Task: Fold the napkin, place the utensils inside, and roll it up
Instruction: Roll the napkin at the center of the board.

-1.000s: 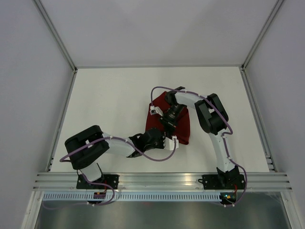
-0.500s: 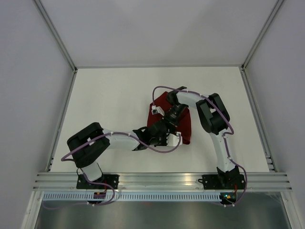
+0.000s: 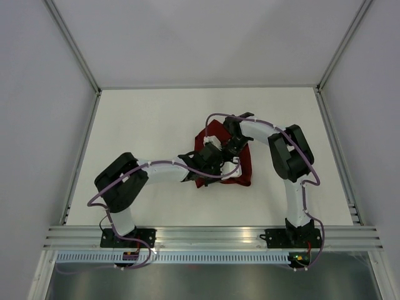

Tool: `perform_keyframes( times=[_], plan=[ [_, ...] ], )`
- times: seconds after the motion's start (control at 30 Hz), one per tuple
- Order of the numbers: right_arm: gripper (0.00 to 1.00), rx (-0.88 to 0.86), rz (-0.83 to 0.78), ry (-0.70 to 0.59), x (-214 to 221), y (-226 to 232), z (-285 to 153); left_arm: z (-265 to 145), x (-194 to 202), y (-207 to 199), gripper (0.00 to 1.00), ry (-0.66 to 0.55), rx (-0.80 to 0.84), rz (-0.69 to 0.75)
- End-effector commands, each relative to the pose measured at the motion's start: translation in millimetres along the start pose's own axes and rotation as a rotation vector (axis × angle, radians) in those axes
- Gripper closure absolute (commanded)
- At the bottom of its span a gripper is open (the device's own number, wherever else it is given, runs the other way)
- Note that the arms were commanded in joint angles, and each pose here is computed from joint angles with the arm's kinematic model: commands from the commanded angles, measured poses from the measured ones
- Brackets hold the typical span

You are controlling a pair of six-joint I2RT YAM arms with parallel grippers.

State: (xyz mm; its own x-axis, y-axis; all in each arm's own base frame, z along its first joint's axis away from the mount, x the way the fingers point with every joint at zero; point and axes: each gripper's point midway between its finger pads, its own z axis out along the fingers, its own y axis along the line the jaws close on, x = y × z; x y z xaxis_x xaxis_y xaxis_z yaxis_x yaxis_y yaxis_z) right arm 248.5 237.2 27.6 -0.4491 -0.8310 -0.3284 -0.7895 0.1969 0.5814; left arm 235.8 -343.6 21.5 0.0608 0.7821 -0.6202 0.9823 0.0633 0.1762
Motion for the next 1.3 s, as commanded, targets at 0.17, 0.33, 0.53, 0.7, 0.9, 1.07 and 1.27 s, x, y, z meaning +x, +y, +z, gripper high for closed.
perform_keyframes(
  times=[0.17,0.33,0.53,0.7,0.9,1.07,1.27],
  plan=[
    [0.38,0.209,-0.026,-0.2,-16.2,-27.3,-49.8,0.2,8.3,-23.4,0.98,0.037,0.249,-0.228],
    [0.37,0.315,-0.002,-0.326,-13.4,-37.3,-84.4,0.9,2.3,-21.0,0.98,0.027,0.352,-0.33],
    [0.37,0.459,-0.018,-0.464,-6.1,-41.8,-115.7,4.1,1.0,-18.8,0.98,0.048,0.468,-0.491],
    [0.36,0.602,-0.123,-0.537,2.7,-33.6,-128.4,8.7,0.9,-17.8,0.98,0.066,0.543,-0.587],
    [0.36,0.682,-0.271,-0.554,13.0,-14.6,-128.5,12.2,5.2,-17.2,0.98,0.08,0.613,-0.694],
    [0.36,0.763,-0.411,-0.474,22.0,-3.6,-103.8,17.2,10.7,-18.2,0.98,0.095,0.648,-0.742],
    [0.33,0.831,-0.627,-0.38,5.4,12.8,-60.0,20.8,14.0,-14.6,0.98,0.108,0.674,-0.789]
  ],
)
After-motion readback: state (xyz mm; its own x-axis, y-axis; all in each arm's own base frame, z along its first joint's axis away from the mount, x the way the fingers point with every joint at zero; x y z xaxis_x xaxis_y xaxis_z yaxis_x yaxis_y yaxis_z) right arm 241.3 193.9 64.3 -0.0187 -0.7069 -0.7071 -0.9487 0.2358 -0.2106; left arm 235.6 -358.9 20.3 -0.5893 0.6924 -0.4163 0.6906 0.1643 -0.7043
